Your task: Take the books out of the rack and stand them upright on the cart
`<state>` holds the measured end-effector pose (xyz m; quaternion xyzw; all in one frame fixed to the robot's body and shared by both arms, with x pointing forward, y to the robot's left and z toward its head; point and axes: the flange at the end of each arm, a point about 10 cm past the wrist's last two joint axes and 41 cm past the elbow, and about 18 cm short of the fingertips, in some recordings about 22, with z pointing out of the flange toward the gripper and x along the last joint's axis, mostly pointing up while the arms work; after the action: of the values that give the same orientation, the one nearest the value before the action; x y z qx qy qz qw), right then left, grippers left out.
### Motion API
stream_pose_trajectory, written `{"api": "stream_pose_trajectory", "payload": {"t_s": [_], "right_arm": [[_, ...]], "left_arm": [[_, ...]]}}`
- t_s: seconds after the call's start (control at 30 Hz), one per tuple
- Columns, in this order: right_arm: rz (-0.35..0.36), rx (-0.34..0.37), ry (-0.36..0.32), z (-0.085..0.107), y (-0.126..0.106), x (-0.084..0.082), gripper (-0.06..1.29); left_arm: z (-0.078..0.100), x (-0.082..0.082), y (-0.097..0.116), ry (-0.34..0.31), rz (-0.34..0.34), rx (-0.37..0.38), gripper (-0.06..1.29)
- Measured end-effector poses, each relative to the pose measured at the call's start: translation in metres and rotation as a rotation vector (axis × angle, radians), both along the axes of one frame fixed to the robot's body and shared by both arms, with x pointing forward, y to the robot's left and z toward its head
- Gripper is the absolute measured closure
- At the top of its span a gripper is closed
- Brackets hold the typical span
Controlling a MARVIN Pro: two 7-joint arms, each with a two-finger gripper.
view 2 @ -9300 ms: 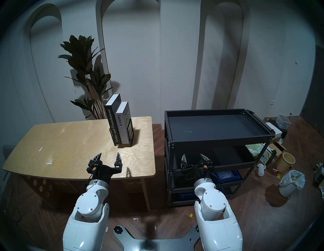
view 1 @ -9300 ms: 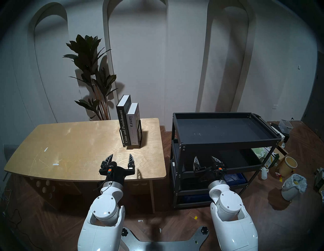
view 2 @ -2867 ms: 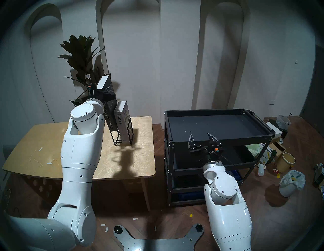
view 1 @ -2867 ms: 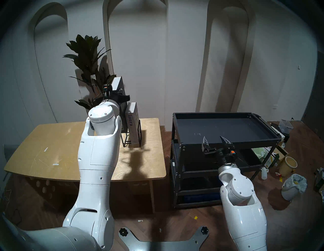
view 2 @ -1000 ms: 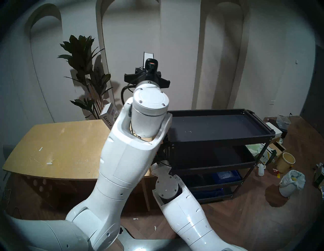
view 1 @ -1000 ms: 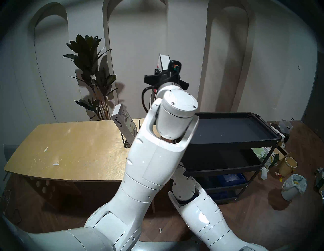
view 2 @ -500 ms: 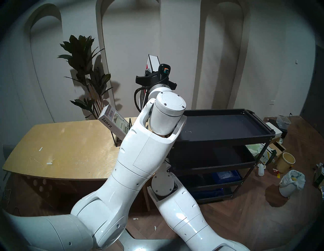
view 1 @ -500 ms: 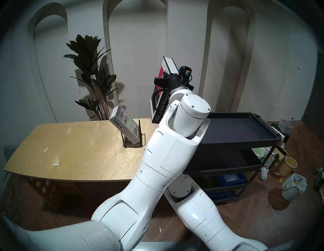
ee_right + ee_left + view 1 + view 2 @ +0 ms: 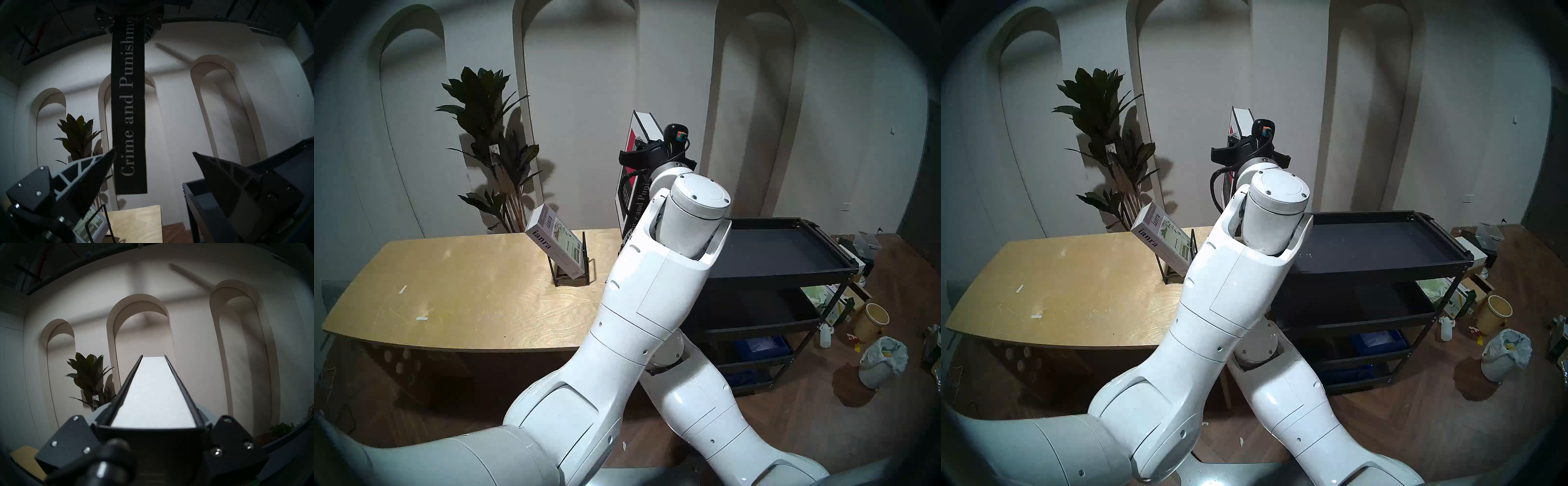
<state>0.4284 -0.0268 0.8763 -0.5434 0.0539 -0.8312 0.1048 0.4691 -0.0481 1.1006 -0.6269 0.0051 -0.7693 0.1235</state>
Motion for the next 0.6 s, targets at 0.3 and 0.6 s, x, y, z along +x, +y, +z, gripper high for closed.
{"api": "stream_pose_trajectory", "payload": {"t_s": [0.3,0.6], "right_arm": [[0.031,0.011,-0.022,0.007,0.006,0.001,0.00],[0.020,0.007,-0.049,0.013,-0.001,0.007,0.00]], "left_arm": [[-0.005,-0.009,-0.018,0.002,-0.044,0.023,0.70],[-0.017,-0.015,-0.020,0.027,-0.054,0.058,0.70]]}}
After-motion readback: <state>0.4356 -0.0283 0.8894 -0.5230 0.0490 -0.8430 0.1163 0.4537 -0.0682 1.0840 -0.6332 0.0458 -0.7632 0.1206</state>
